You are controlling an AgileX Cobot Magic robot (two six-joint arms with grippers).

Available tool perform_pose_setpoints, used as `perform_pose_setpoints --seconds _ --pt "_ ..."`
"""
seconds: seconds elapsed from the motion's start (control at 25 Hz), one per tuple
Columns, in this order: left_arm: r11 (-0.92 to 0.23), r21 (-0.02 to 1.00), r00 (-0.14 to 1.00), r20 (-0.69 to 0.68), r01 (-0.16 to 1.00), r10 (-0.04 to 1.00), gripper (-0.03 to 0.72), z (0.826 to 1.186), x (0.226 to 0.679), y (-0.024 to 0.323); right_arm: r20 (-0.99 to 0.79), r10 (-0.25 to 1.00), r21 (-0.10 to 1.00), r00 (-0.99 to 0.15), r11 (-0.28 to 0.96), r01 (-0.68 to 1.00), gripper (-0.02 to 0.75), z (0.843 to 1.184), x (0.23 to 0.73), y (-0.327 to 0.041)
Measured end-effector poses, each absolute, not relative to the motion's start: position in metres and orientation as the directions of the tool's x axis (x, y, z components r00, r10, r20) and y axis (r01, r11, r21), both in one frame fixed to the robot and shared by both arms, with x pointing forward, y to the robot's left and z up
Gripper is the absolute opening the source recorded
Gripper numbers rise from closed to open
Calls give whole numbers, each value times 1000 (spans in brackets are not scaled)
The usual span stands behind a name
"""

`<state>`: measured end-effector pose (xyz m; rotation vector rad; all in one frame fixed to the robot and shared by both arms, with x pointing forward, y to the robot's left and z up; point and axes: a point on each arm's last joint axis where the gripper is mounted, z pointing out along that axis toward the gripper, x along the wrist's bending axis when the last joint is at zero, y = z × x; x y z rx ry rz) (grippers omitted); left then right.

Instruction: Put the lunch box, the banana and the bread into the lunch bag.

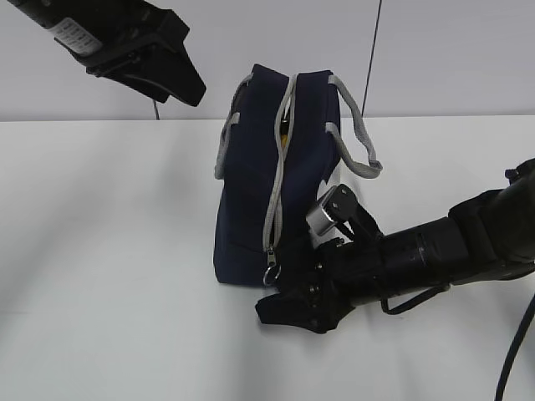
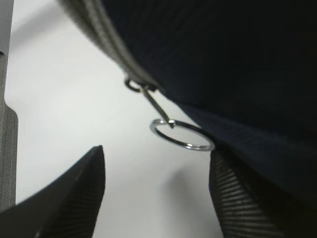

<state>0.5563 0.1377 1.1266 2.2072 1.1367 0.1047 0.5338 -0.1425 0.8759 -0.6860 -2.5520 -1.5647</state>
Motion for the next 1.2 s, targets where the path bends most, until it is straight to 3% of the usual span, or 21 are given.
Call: perform_pose_setpoints --seconds 0.28,0.64,1.2 --pt "-420 575 622 -209 702 754 380 1126 556 138 303 320 800 -898 426 422 491 875 530 -144" --pt "-420 575 622 -207 702 755 380 1126 556 138 291 360 838 -886 350 418 491 882 536 -142" --pt "-421 575 622 -206 701 755 379 1126 556 138 244 328 866 -912 349 358 491 885 538 -141"
